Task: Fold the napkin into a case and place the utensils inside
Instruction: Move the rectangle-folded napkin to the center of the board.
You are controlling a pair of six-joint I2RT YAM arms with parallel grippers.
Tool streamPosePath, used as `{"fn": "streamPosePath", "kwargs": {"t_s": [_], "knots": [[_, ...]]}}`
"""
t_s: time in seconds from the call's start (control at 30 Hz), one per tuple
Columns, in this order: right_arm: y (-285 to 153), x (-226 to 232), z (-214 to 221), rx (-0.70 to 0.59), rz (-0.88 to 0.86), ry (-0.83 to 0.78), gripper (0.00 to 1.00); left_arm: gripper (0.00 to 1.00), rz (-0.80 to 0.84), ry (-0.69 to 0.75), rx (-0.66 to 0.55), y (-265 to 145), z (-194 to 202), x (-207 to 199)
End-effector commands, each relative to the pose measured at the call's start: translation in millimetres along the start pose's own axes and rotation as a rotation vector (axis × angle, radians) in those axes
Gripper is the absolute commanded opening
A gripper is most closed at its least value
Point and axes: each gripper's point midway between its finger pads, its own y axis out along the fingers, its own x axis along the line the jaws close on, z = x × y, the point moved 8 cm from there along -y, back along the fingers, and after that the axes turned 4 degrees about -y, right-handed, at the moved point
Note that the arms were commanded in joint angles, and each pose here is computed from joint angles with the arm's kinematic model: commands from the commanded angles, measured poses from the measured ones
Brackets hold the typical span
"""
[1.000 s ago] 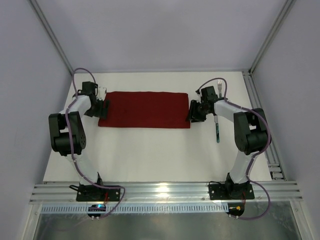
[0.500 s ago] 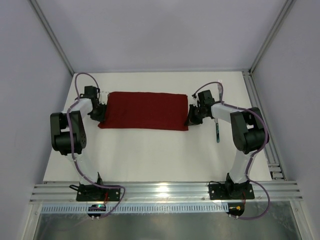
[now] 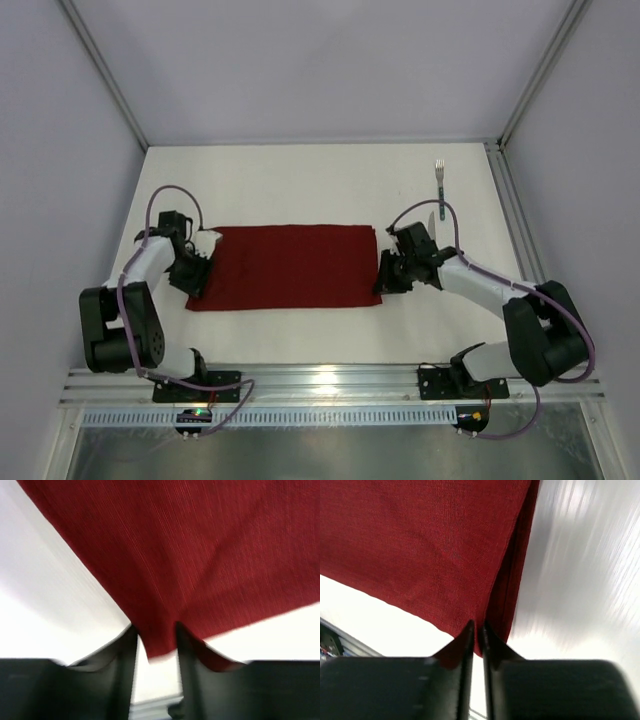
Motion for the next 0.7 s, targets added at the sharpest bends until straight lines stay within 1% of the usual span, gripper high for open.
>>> {"fn": "streamPosePath", "kwargs": {"t_s": [0.0, 0.03, 0.07, 0.1, 0.13, 0.17, 0.23, 0.3, 0.33, 0.37, 0.4, 0.43, 0.47, 0.5, 0.53, 0.57, 0.6, 0.63, 0.67], "knots": [[-13.4, 4.0, 21.1, -0.013, 0.032, 0.046, 0.2, 0.42, 0.071, 0.077, 0.089, -27.0, 31.1, -14.3], [-17.6, 5.1, 22.8, -0.024, 0.024, 0.05, 0.31, 0.49, 0.038, 0.091, 0.049, -39.5, 29.7, -13.7], [-22.4, 6.8, 22.6, -0.041, 0.014, 0.054, 0.35, 0.58, 0.013, 0.091, 0.022, -48.1, 27.7, -12.2], [-32.2, 12.3, 17.5, -0.088, -0.005, 0.038, 0.38, 0.61, -0.017, 0.085, -0.017, -56.6, 23.6, -9.7], [-36.6, 13.6, 12.6, -0.12, 0.003, 0.033, 0.41, 0.63, -0.072, 0.065, -0.092, -73.3, 13.2, -4.8], [-40.8, 16.2, 6.0, -0.148, 0.0, 0.02, 0.43, 0.63, -0.092, 0.049, -0.133, -79.8, 6.0, -2.2], [-46.4, 20.1, -17.1, -0.197, -0.006, -0.014, 0.43, 0.62, -0.103, -0.002, -0.217, -88.5, -11.7, 0.6], [-48.6, 23.3, -43.7, -0.239, -0.022, -0.059, 0.42, 0.58, -0.098, -0.042, -0.238, -90.3, -31.1, 7.1], [-35.8, 18.7, -49.8, -0.198, -0.029, -0.054, 0.41, 0.56, -0.104, -0.059, -0.258, -88.3, -40.7, 11.6], [-35.8, 16.7, -69.7, -0.237, -0.038, -0.055, 0.38, 0.53, -0.095, -0.087, -0.247, -79.3, -50.1, 15.7], [-30.7, 12.6, -78.2, -0.235, -0.027, -0.054, 0.36, 0.52, -0.093, -0.094, -0.255, -73.9, -56.0, 18.9], [-14.1, 3.3, -82.2, -0.189, 0.002, -0.041, 0.34, 0.5, -0.094, -0.092, -0.289, -68.5, -66.6, 22.9], [-14.7, 3.6, -99.2, -0.207, 0.026, -0.052, 0.32, 0.49, -0.066, -0.092, -0.307, -63.0, -73.4, 24.1], [-10.7, 2.5, -105.7, -0.2, 0.043, -0.061, 0.31, 0.49, -0.047, -0.093, -0.301, -52.1, -80.1, 27.9], [2.3, -4.2, -107.4, -0.162, 0.066, -0.079, 0.31, 0.49, -0.041, -0.099, -0.308, -47.2, -85.3, 31.5], [1.6, -2.0, -120.2, -0.183, 0.07, -0.093, 0.31, 0.49, -0.041, -0.116, -0.328, -43.2, -92.0, 36.2], [4.2, -2.8, -125.1, -0.184, 0.075, -0.102, 0.31, 0.5, -0.033, -0.126, -0.313, -34.1, -100.3, 41.7], [13.0, -8.2, -126.1, -0.163, 0.085, -0.114, 0.31, 0.53, -0.034, -0.131, -0.308, -30.0, -104.8, 44.7], [12.6, -7.5, -134.4, -0.175, 0.085, -0.122, 0.32, 0.55, -0.037, -0.135, -0.304, -25.0, -109.4, 48.1]]}}
